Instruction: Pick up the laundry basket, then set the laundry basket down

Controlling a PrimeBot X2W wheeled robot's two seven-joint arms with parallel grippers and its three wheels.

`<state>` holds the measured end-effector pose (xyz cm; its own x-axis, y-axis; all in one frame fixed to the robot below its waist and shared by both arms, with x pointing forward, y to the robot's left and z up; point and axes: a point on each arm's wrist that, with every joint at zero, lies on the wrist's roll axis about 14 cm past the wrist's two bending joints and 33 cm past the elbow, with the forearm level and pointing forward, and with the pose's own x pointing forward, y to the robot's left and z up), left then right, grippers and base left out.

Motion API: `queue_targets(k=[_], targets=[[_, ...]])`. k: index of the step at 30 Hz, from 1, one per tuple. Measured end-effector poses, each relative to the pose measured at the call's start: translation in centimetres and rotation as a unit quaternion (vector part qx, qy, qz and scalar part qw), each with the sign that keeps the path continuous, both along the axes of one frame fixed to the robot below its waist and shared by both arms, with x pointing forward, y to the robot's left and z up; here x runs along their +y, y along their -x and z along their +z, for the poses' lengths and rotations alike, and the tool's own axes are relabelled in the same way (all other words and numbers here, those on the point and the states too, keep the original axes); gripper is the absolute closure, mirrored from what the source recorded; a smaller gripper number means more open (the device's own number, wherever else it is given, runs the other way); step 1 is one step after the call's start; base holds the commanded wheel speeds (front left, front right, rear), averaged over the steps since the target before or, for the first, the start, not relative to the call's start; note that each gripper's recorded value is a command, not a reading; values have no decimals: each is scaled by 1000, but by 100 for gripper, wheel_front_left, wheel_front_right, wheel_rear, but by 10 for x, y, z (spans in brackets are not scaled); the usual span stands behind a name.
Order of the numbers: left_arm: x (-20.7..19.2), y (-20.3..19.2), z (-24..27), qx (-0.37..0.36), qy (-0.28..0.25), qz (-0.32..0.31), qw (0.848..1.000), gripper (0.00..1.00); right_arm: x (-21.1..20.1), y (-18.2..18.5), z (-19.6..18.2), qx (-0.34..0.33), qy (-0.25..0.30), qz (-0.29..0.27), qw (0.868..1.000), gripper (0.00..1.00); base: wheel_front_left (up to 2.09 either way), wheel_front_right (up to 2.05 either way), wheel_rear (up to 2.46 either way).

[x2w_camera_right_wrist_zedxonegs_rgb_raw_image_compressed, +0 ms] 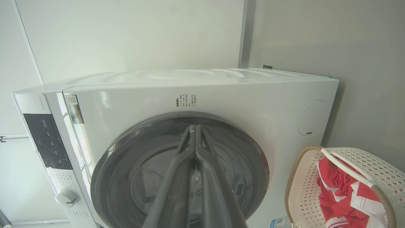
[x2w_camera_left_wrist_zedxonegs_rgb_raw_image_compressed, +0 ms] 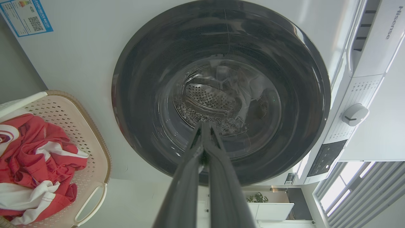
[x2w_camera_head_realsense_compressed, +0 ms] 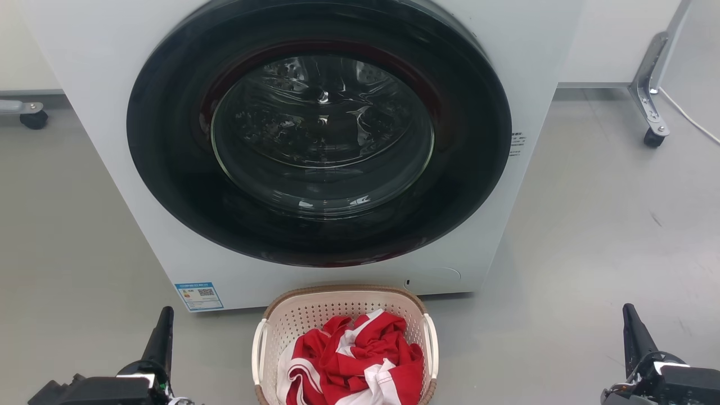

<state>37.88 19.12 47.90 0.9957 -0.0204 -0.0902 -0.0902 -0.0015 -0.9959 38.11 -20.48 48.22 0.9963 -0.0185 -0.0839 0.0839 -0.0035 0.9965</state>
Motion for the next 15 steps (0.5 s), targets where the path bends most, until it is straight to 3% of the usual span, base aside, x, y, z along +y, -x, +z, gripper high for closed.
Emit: queue_targets(k=[15], targets=[[0,0,0,0,1,0,1000,100,0,0,0,0,0,0,1000,100,0,0,0]])
